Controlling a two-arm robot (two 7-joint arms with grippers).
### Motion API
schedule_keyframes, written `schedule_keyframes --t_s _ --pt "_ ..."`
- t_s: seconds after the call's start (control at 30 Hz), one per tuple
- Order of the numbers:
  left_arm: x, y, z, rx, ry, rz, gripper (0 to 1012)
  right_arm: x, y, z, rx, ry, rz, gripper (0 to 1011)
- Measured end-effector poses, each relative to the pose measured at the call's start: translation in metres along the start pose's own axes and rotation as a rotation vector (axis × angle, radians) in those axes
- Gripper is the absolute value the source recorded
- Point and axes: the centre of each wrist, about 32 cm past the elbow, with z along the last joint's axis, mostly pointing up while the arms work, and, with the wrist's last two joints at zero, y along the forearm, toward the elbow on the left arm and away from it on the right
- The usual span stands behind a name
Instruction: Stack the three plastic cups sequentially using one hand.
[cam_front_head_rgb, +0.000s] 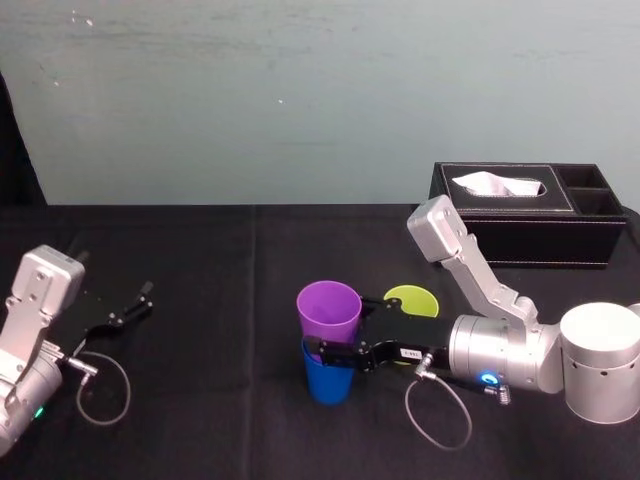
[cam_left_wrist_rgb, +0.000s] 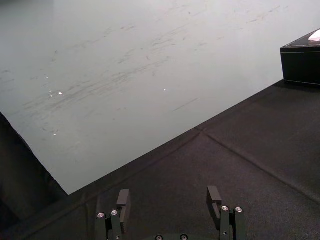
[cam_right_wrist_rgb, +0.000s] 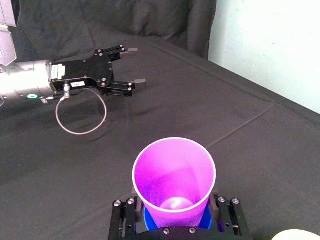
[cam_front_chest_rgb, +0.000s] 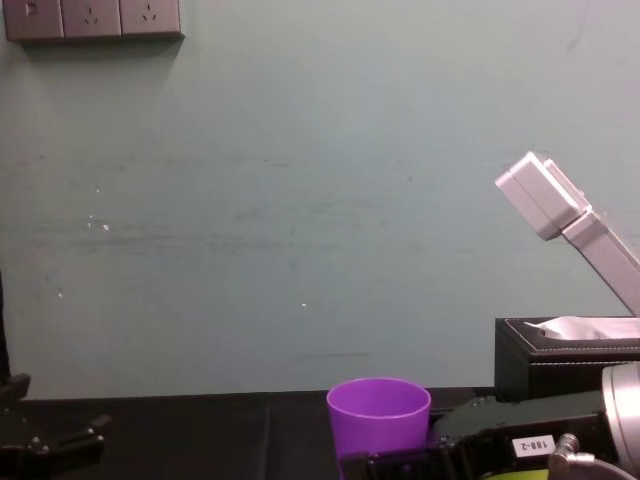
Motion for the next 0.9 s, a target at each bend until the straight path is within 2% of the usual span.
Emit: schedule_keyframes --t_s 0.03,0.17,0.4,0.67,0.87,0.9 --pt "0.0 0.0 0.0 0.0 0.0 0.0 1000 0.0 -0.0001 0.0001 0.0 0.0 0.0 726" --pt "0.0 0.0 0.0 0.0 0.0 0.0 1000 0.0 -0.0001 0.0003 0.0 -0.001 0.0 853" --pt "0.0 0.0 0.0 0.0 0.0 0.0 1000 0.0001 -0.0003 0.0006 0.0 -0.002 -0.001 1003" --pt "0.0 0.0 0.0 0.0 0.0 0.0 1000 0.0001 -0.0006 0.0008 0.002 -0.003 -0.001 1000" --pt "0.0 0.0 0.0 0.0 0.0 0.0 1000 -0.0031 -0.0095 0.0011 0.091 -0.017 -0.037 1000" --pt "0.0 0.0 0.0 0.0 0.0 0.0 1000 -0.0031 -0.0095 0.0011 0.091 -0.017 -0.037 1000"
